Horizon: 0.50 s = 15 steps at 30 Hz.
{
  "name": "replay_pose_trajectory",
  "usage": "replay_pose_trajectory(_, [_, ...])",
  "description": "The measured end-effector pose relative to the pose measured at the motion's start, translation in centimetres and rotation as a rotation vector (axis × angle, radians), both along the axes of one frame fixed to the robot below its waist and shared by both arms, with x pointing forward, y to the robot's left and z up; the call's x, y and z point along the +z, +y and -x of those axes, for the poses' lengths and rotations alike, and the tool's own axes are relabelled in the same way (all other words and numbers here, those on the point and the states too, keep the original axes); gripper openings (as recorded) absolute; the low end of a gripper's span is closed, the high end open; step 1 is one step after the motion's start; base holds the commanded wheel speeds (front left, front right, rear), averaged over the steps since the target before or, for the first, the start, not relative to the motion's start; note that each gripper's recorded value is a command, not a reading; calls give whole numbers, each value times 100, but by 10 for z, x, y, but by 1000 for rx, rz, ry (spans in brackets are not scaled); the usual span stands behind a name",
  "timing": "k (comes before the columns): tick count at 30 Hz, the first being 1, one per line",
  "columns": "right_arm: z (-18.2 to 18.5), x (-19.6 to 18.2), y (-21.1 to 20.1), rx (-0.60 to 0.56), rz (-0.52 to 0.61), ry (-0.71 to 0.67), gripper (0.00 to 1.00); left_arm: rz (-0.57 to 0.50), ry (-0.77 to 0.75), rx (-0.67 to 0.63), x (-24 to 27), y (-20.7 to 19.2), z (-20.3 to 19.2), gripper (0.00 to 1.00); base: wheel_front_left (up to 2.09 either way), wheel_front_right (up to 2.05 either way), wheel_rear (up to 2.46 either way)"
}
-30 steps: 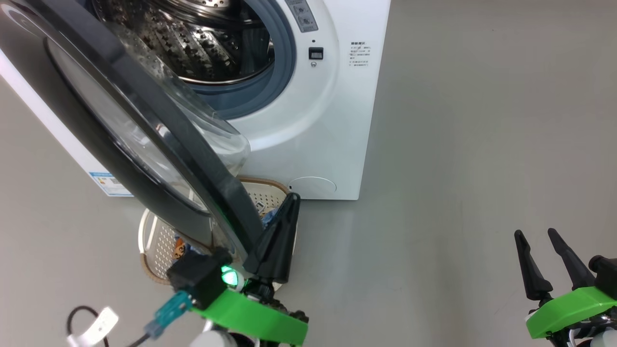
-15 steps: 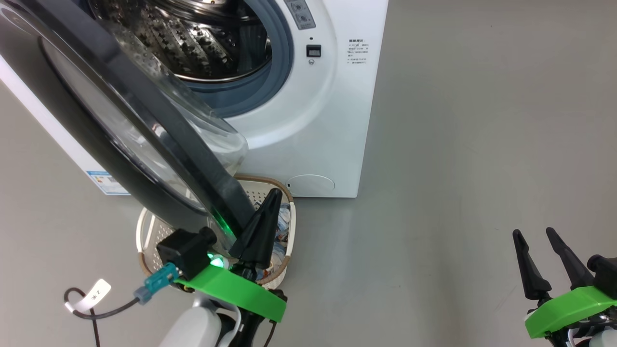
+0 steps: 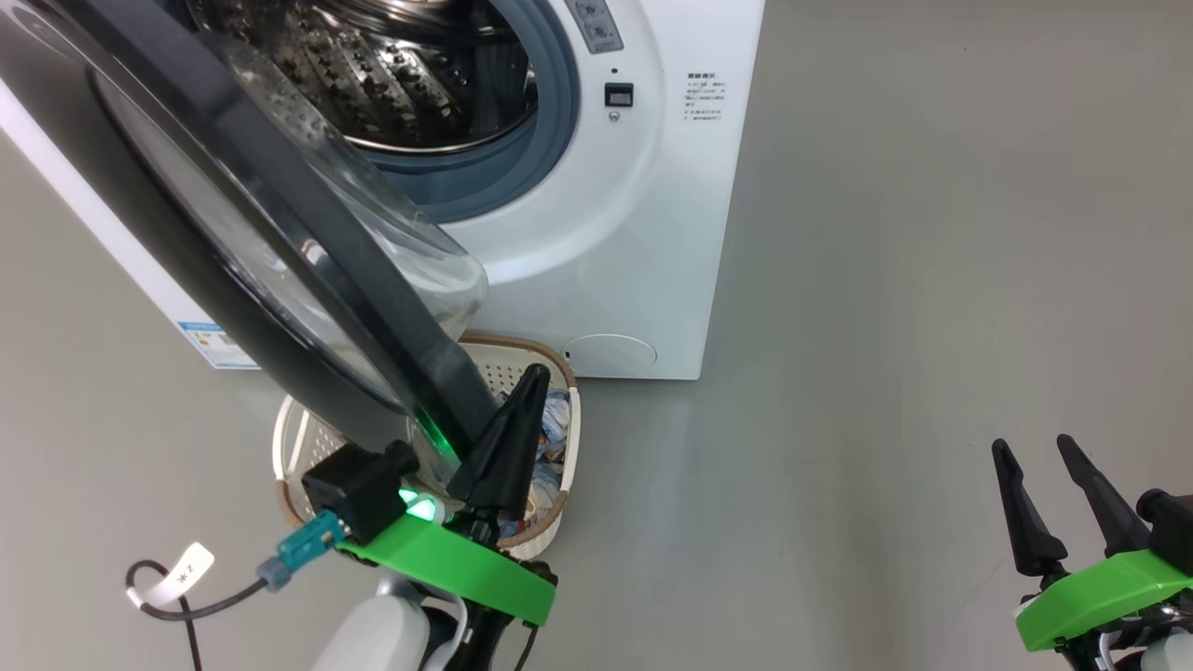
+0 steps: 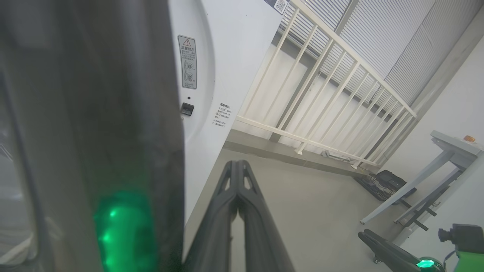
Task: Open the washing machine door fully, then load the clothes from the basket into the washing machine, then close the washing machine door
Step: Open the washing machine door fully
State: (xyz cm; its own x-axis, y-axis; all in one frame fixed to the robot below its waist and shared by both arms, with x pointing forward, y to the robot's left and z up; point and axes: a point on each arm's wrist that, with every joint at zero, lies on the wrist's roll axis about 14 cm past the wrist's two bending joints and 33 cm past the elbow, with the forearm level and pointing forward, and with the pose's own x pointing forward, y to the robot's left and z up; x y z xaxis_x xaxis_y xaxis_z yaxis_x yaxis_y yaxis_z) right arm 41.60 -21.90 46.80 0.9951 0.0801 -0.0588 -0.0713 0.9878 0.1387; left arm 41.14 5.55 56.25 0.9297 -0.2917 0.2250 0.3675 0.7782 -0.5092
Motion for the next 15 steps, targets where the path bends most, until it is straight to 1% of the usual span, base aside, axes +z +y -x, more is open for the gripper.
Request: replay_pose_trajectory(15, [-10, 3, 15, 49, 9, -13, 100, 6, 3, 60, -4, 18, 10, 0, 0, 0, 0])
